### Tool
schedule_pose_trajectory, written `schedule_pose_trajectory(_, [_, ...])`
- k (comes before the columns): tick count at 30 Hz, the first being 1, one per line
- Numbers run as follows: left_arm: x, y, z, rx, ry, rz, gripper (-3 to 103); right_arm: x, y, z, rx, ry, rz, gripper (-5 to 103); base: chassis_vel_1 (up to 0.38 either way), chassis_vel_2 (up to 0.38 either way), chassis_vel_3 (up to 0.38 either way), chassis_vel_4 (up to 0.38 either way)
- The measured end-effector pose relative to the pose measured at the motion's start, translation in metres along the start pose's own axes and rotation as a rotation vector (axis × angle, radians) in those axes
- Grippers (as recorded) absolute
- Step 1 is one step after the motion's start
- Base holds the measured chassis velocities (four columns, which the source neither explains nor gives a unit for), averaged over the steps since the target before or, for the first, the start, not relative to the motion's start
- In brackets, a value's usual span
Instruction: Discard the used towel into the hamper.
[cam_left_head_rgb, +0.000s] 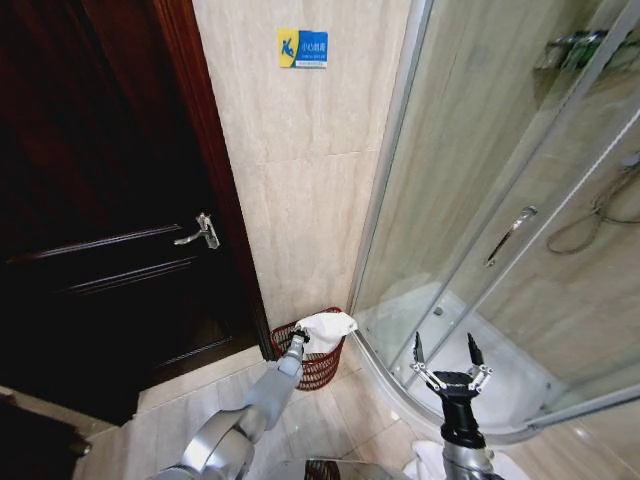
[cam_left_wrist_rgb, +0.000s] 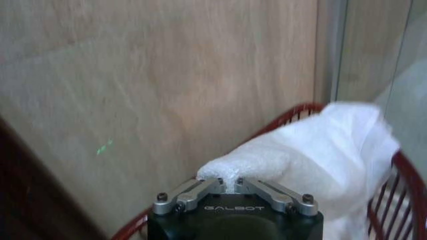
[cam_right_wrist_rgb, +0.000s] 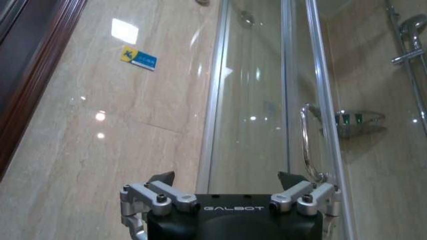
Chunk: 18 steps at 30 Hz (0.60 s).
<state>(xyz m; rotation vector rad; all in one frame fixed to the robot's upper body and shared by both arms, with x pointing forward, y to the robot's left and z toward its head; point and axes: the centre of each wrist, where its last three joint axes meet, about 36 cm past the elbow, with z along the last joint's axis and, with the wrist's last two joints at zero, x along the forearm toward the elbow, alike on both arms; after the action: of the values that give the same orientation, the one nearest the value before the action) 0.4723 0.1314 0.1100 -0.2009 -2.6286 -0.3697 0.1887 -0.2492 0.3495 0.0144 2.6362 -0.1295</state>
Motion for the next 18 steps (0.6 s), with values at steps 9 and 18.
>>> schedule_pose_trajectory(9, [0.002,0.004,0.007,-0.002,0.051,-0.039,1,0.000,0.002,0.001,-0.002,0.002,-0.009,100,0.000,0.000,0.000,0.000])
schedule_pose_trajectory(18, [0.005,-0.011,0.003,0.051,-0.058,0.089,11,0.001,0.001,-0.001,0.000,0.004,-0.012,100,0.000,0.000,0.000,0.000])
